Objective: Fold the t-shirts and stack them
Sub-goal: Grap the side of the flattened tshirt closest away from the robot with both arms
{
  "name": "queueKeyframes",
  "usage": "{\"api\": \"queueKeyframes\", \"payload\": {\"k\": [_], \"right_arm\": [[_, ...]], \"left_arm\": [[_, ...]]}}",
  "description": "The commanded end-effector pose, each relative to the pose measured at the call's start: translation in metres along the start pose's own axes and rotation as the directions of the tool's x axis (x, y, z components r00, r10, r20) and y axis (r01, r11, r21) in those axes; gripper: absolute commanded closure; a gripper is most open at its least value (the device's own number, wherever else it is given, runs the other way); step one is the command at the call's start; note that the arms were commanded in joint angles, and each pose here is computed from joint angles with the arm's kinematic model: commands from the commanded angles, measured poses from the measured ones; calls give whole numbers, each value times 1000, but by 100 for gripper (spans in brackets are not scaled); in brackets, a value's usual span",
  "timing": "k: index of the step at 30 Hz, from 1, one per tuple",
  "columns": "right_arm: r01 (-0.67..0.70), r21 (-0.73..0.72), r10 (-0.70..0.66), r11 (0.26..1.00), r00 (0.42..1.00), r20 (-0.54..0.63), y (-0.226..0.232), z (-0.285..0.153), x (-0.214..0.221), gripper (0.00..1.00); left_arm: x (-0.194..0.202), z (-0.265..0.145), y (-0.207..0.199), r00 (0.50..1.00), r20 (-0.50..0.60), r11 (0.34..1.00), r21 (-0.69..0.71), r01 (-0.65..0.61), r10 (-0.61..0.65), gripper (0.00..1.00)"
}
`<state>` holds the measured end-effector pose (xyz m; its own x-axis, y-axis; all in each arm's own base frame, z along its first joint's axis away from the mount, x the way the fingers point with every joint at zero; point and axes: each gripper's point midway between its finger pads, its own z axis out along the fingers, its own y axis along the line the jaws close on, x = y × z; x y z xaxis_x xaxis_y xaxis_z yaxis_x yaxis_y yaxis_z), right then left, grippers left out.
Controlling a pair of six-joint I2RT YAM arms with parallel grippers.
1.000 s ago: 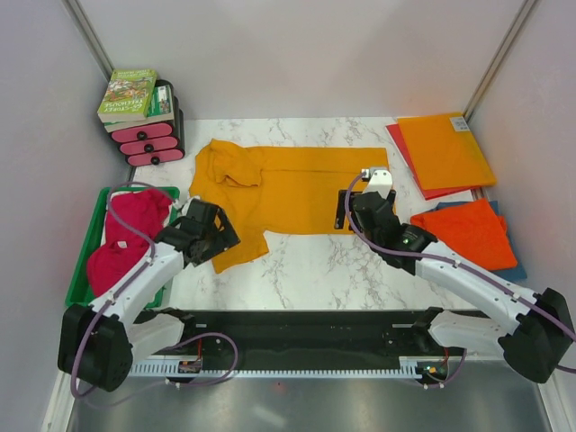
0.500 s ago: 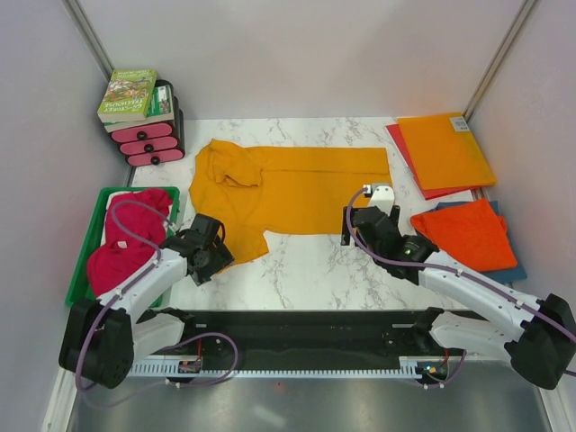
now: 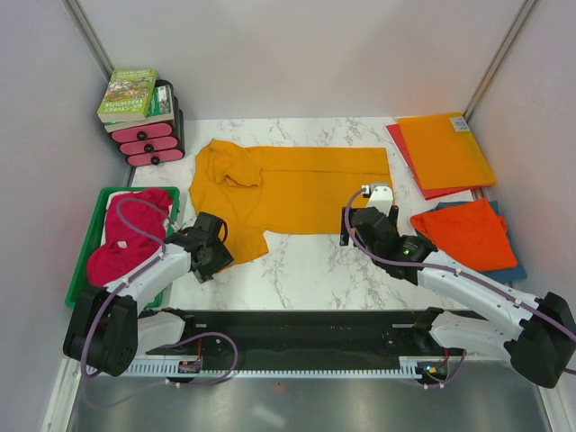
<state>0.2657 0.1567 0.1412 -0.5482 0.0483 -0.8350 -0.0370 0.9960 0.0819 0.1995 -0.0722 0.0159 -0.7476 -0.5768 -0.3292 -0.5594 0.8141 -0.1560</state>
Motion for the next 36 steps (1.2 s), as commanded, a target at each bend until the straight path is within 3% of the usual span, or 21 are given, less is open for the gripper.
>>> {"api": "queueKeyframes", "payload": {"k": [1,7,13,17,18,23,27,31,34,36], "right_arm": [[-18,2,18,1000,1000,22,2,1,-2,8],[-19,0,19,1000,1000,13,4,4,1,8],[-24,-13,25,1000,1000,10,9,4,2,8],[-21,-9,21,1000,1000,21,7,2,-1,8],[-22,-8,22,1000,1000,22,7,1,-1,8],[-18,2,18,1000,1000,22,3,2,1,7],[-28,8,27,1000,999,18,3,3,3,7],[-92,150,83,984,994,65,-24,2,1,7],[-129,291,107,948,990,91,-56,0,5,16],[-149,344,126,927,988,87,-73,3,7,30]], "left_arm": [[-7,5,-10,999,33,999,33,23,-25,32],[-15,-2,-13,998,69,998,61,3,-7,27],[-12,9,-7,999,50,1000,2,-2,2,35],[-4,18,-2,1000,12,999,-35,3,-3,46],[-2,19,0,1000,2,999,-43,4,-4,55],[3,21,4,1000,-7,999,-49,8,-8,76],[4,19,3,1000,-13,999,-38,9,-9,98],[1,15,0,1000,-5,1000,-20,2,-2,98],[-1,11,0,1000,7,1000,-10,-9,9,98],[0,9,-1,1000,6,1000,2,-7,7,98]]}}
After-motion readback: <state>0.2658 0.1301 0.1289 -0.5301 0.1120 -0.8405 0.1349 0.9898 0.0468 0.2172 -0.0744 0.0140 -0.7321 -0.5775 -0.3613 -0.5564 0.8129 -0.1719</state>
